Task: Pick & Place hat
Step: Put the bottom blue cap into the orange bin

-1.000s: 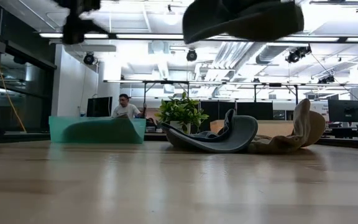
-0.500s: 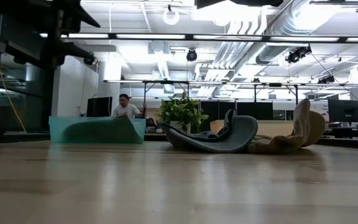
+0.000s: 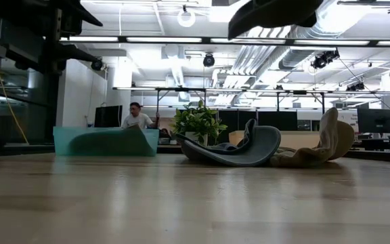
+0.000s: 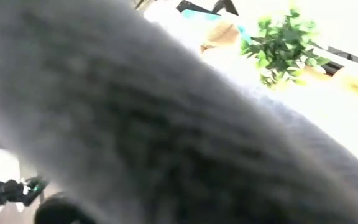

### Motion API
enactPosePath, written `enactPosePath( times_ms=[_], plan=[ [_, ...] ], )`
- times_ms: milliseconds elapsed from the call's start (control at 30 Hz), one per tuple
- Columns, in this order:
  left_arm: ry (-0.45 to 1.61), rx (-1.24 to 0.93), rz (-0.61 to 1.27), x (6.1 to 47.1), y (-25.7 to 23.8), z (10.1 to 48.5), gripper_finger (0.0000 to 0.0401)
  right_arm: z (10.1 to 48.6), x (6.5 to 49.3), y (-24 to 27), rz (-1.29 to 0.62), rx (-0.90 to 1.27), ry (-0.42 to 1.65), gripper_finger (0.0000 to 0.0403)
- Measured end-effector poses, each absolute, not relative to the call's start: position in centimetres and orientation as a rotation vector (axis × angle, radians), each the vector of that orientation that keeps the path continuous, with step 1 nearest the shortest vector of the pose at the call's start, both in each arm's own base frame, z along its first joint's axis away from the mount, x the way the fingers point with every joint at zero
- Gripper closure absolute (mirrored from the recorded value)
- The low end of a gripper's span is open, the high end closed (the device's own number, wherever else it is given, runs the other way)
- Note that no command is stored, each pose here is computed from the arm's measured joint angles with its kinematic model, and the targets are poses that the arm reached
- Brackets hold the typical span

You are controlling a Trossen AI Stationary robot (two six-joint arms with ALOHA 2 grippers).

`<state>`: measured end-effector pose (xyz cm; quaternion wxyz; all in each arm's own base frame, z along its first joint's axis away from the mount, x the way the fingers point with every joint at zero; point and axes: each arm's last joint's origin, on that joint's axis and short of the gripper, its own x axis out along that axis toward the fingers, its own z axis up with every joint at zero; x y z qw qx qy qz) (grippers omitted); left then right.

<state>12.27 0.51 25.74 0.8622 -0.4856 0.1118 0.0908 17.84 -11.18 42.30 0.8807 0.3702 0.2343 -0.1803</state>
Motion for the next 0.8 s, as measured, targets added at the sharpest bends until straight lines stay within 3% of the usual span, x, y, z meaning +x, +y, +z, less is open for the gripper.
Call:
enactPosePath(
  times_ms=[467,800],
  plan=[
    [0.246,-1.031,0.172,12.3,0.5,25.7,0.0142,38.7,15.8,-20.9,-0.413,1.074,0.471,0.0403],
    [0.248,-1.061,0.171,12.3,0.4,25.7,0.0141,34.2,15.8,-26.2,-0.413,1.113,0.549,0.0403]
  ],
)
